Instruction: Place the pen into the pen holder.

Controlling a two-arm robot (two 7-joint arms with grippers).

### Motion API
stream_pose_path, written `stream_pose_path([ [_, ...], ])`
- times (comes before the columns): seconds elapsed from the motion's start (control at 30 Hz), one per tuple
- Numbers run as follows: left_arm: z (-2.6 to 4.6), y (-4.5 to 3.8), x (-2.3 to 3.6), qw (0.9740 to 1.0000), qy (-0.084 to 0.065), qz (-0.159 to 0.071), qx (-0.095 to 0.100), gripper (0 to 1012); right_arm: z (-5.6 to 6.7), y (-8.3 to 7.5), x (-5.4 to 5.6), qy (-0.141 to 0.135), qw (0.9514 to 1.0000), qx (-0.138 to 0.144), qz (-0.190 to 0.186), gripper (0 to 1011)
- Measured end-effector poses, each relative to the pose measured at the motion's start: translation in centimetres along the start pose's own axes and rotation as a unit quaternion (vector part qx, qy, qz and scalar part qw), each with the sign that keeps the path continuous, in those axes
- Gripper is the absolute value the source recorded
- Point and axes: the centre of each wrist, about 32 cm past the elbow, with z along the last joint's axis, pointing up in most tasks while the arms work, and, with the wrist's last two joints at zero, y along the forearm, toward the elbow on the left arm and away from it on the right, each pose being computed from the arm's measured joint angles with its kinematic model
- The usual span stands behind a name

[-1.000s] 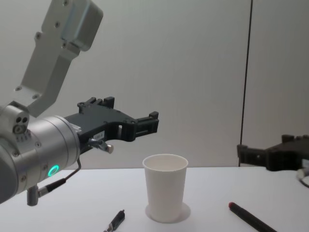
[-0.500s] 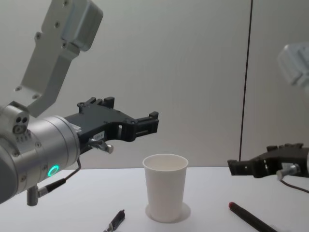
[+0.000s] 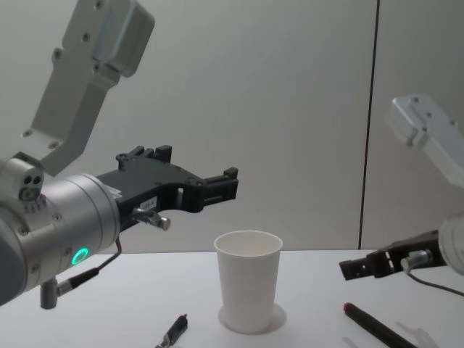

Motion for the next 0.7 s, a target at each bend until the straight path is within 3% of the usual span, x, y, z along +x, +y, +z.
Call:
stream_pose_path([
  [0.7, 0.0, 0.0, 0.0, 1.0, 0.0, 0.0, 0.0, 1003, 2.6, 5.0, 1.4, 0.017, 0.996, -0.085, 0.021, 1002],
])
